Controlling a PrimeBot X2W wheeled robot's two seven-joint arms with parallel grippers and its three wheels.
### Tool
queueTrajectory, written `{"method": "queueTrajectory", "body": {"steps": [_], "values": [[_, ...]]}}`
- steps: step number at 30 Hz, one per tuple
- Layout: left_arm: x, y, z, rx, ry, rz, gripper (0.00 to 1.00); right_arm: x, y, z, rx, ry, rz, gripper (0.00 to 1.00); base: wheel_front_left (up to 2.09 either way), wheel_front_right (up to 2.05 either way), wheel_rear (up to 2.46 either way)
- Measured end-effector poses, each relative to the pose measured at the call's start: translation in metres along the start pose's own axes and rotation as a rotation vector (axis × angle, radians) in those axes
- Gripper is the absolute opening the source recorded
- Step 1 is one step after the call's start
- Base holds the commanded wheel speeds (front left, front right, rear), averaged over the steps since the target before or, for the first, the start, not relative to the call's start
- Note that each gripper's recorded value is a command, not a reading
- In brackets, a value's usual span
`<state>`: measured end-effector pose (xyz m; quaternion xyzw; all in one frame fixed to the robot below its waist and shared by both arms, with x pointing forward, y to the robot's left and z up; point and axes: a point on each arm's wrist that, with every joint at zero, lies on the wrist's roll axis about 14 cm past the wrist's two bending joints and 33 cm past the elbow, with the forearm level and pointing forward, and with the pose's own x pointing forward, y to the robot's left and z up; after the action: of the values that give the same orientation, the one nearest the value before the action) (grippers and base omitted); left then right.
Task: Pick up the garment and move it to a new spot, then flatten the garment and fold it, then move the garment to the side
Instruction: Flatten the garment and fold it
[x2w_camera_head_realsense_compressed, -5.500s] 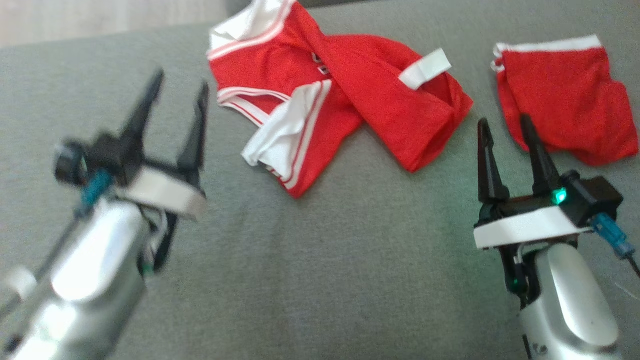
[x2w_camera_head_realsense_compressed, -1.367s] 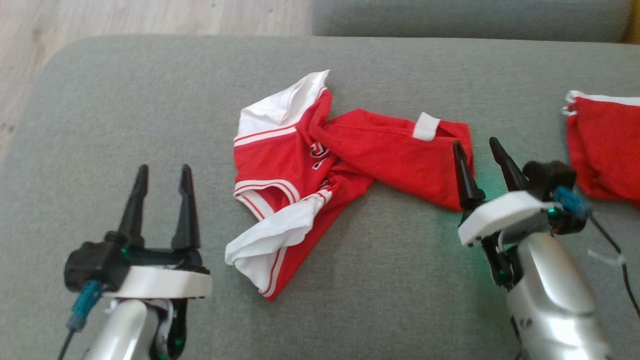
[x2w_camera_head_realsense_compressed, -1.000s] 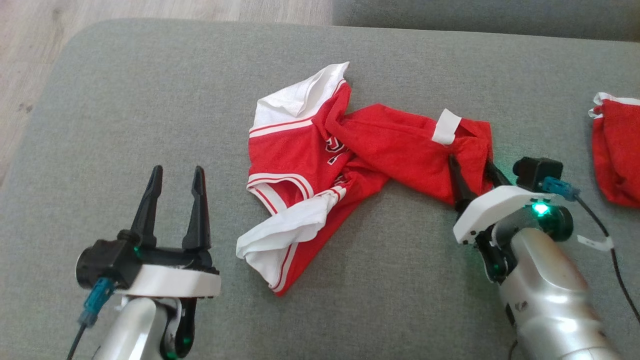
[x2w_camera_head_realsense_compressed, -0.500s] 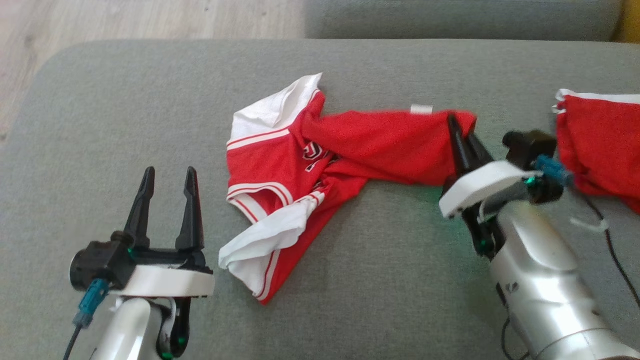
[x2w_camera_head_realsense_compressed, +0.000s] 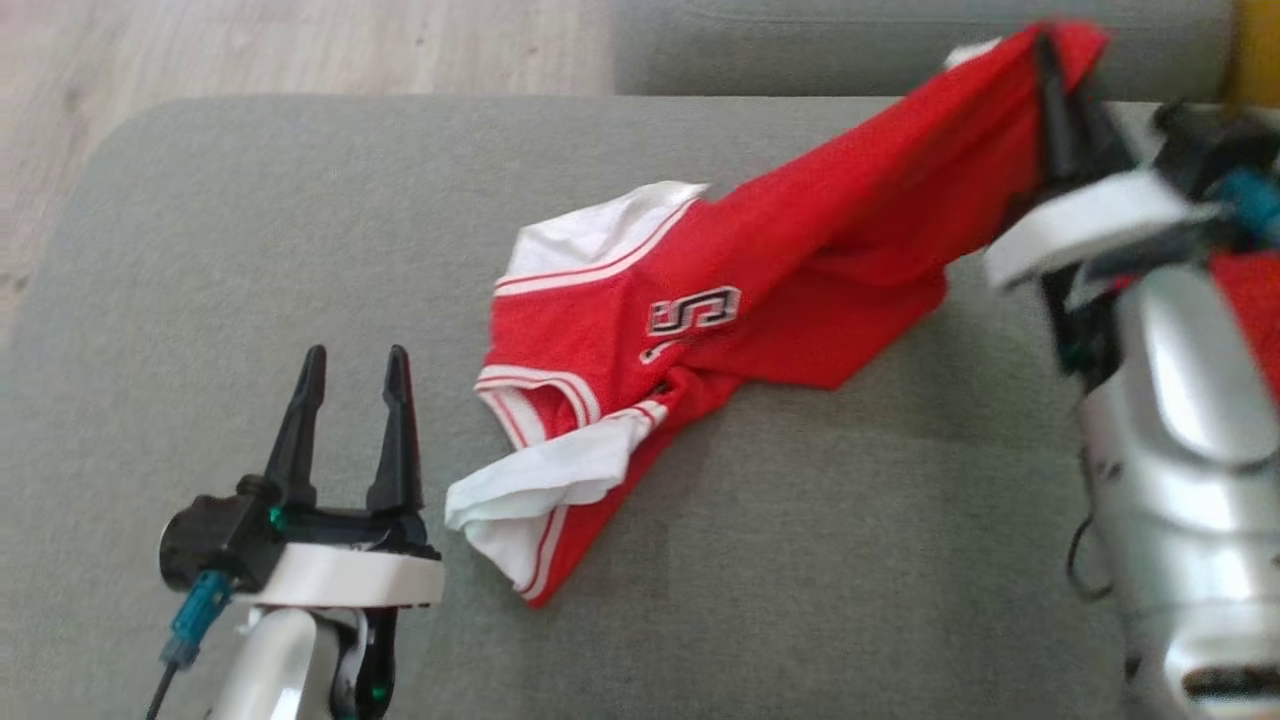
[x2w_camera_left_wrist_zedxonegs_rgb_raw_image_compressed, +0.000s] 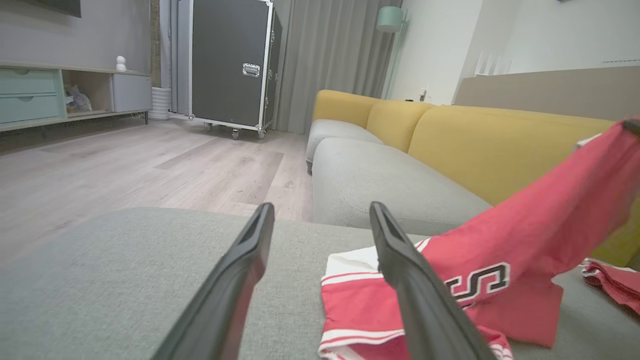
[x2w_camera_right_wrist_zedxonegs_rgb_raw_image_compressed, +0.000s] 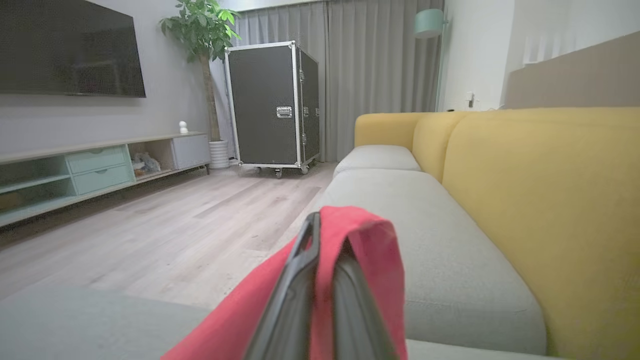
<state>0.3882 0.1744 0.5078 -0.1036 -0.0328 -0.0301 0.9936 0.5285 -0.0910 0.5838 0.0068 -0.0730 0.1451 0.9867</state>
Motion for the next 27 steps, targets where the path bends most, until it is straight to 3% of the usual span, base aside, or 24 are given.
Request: {"method": "queueTrajectory", "body": {"steps": [5, 10, 11, 12, 20, 27], "values": [[-0.003, 0.01, -0.002, -0.006, 0.005, 0.031, 1.0, 0.039, -0.027, 0.003, -0.064, 0.072, -0.058, 0.0, 0.0, 0.0, 0.0], [-0.001, 0.022, 0.002, 0.005, -0.002, 0.066, 1.0, 0.076, -0.046, -0.017, -0.143, 0.19, -0.082, 0.0, 0.0, 0.0, 0.0], [-0.001, 0.025, 0.002, 0.005, -0.003, 0.072, 1.0, 0.083, -0.047, -0.023, -0.159, 0.213, -0.078, 0.39, 0.0, 0.0, 0.0], [0.0, 0.028, 0.002, 0.007, -0.002, 0.081, 1.0, 0.089, -0.047, -0.03, -0.171, 0.237, -0.074, 1.0, 0.0, 0.0, 0.0], [-0.003, 0.047, -0.008, 0.008, 0.029, 0.144, 1.0, 0.102, -0.037, -0.086, -0.195, 0.384, -0.019, 1.0, 0.0, 0.0, 0.0], [0.009, 0.037, -0.003, 0.013, 0.004, 0.102, 1.0, 0.085, -0.038, -0.074, -0.166, 0.307, -0.021, 1.0, 0.0, 0.0, 0.0]]}}
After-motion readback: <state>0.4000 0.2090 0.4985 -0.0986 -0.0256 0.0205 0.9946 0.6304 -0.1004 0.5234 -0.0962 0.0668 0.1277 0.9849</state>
